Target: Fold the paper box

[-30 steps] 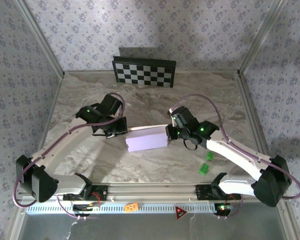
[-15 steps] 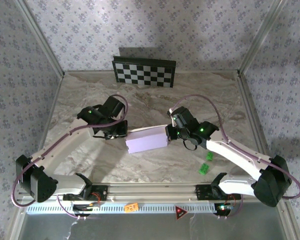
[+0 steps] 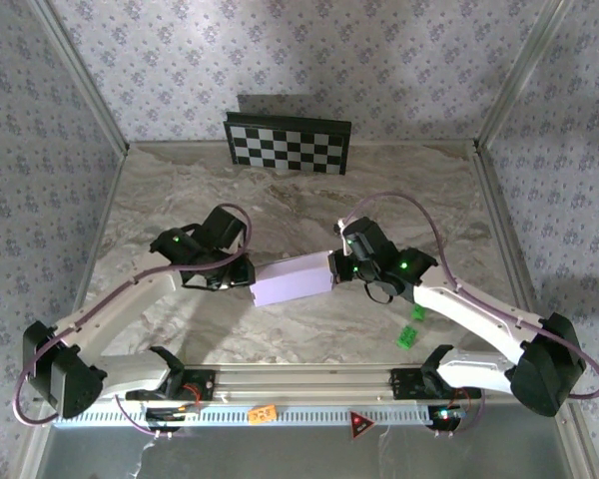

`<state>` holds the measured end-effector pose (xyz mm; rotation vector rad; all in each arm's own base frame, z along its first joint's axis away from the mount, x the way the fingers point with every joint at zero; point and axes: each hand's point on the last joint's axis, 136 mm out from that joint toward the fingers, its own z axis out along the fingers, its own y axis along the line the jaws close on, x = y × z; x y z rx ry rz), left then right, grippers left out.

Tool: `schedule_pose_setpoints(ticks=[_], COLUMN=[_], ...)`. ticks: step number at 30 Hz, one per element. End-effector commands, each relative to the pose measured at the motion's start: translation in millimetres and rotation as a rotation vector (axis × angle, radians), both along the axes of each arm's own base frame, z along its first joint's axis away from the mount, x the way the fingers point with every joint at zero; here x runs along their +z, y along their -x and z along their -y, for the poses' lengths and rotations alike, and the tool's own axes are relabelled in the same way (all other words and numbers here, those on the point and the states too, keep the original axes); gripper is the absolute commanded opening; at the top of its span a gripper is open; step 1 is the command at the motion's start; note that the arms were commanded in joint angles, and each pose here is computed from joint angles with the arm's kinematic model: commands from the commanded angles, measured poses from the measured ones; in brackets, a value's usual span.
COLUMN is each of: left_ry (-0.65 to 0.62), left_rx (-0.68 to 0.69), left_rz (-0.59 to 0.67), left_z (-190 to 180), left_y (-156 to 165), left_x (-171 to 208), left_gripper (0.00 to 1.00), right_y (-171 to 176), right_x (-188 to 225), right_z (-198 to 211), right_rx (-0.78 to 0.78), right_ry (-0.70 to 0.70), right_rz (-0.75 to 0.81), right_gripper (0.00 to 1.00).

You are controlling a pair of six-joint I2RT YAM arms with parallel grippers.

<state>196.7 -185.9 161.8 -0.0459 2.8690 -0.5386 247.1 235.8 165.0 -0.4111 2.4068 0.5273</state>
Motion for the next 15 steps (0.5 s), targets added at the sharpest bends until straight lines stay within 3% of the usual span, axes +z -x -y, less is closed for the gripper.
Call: schedule_pose_setpoints(ticks=[1,4,9,15], left_ry=[0.043,0.112,0.199,0.158], left_rx=[0.030,0.039,0.036,-0.014], left_rz=[0.037,0.111,0.195,0.207], left_z=[-4,-1,9,19], left_y=[5,0,-9,-29], left_x=[20,46,78,78], left_gripper=[0.25,0.31,0.30,0.23], right_y=[17,17,17,18], right_x=[-31,-30,-29,-28], right_z=[12,12,11,11], right_rx=[-0.006,-0.007,-0.004,-0.004], right_ry=[0.074,0.076,0.074,0.080], right_rz=[-0.097,-0.094,-0.089,-0.089], right_gripper=[0.09,0.09,0.09,0.09])
